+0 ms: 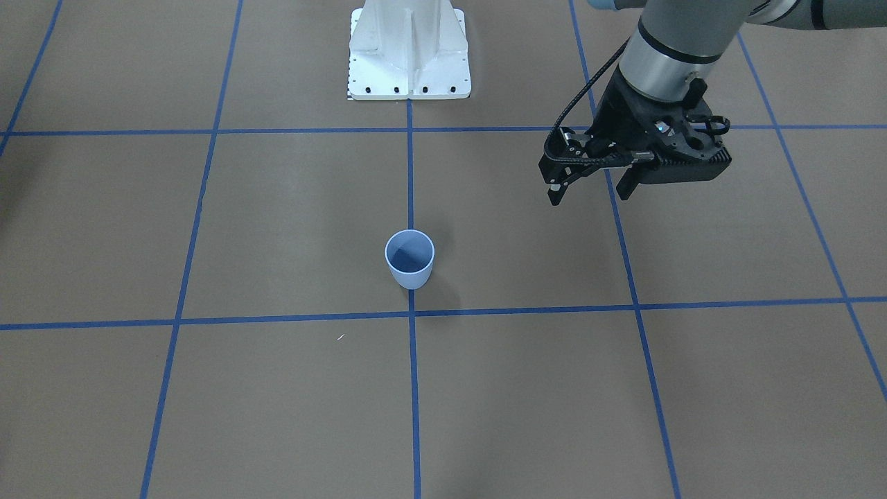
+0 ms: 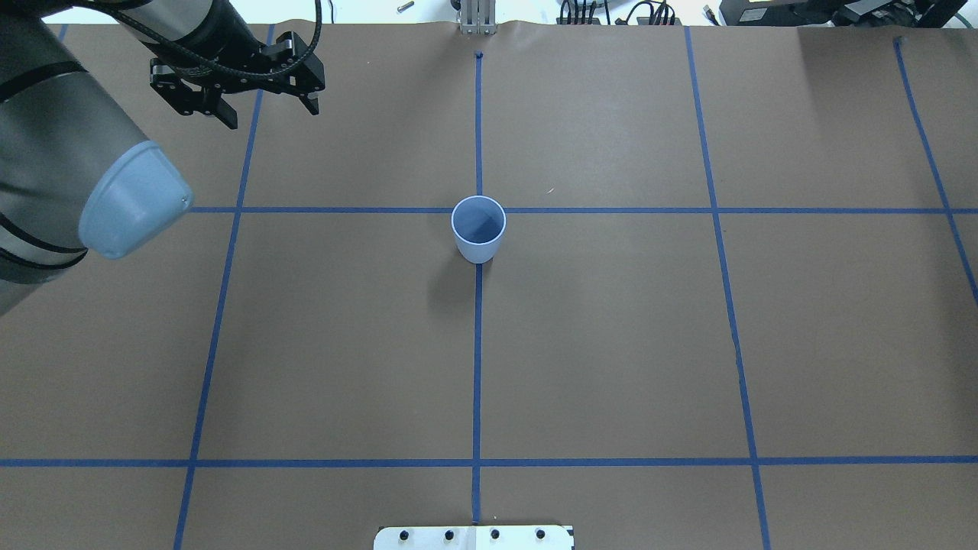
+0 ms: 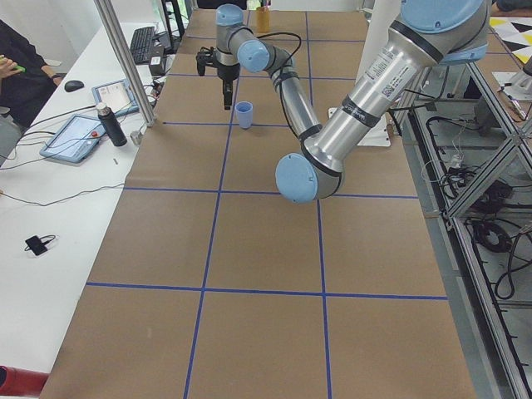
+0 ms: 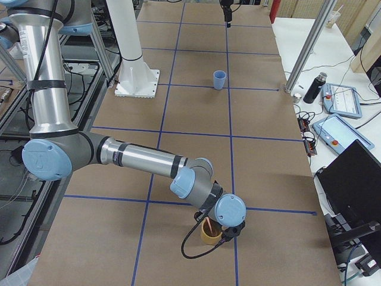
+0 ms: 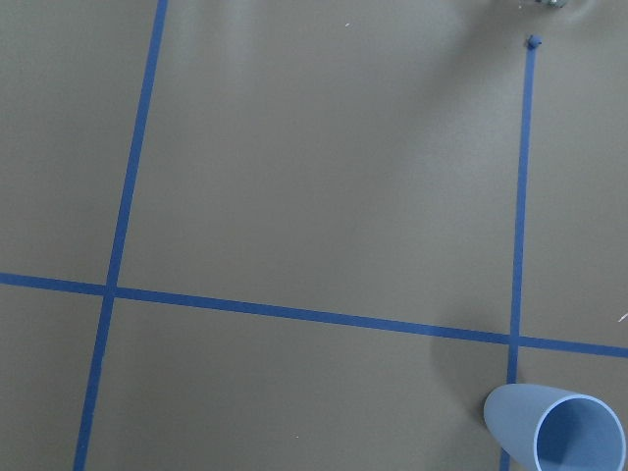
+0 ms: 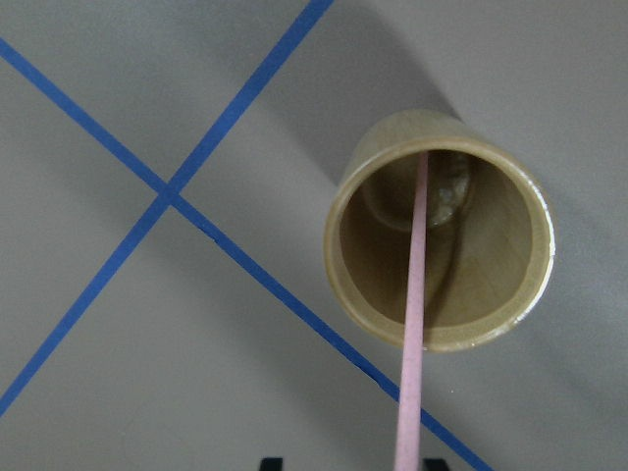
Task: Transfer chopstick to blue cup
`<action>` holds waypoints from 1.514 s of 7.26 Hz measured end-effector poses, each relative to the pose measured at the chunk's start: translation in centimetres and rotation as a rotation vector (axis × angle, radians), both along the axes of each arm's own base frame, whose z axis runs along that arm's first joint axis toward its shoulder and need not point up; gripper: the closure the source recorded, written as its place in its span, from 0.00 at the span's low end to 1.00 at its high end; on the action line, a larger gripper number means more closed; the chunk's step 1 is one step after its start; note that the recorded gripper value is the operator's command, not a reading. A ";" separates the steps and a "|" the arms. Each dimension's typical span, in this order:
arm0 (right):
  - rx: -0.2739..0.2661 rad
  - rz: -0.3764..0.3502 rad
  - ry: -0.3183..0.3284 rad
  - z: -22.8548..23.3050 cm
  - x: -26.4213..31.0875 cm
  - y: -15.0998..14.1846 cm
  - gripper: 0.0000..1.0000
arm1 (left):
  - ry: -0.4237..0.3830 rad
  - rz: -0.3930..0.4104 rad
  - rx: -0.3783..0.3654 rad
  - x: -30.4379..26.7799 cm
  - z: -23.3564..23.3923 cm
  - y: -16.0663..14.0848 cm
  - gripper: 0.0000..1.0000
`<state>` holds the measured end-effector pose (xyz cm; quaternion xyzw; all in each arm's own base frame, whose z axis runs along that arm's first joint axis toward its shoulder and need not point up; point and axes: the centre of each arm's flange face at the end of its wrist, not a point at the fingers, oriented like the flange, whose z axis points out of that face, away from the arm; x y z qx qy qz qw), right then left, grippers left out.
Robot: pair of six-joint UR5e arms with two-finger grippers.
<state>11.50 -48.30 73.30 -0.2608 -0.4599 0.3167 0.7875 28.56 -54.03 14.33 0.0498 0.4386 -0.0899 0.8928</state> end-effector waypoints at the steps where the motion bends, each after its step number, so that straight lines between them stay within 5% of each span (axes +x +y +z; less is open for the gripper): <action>1: 0.002 -0.001 0.001 0.0 0.0 0.0 0.84 | 0.002 -0.003 0.002 -0.2 -0.1 0.0 0.01; 5: 0.002 -0.004 0.007 0.1 0.0 0.5 1.00 | 0.022 0.002 0.001 -0.7 -0.8 0.0 0.01; 9: 0.022 0.042 0.019 -1.3 2.5 1.1 1.00 | 0.031 0.003 0.010 -0.7 -1.7 0.0 0.01; 11: 0.012 0.074 0.031 -6.2 4.3 2.0 1.00 | 0.039 0.011 0.004 -0.7 -1.9 0.1 0.01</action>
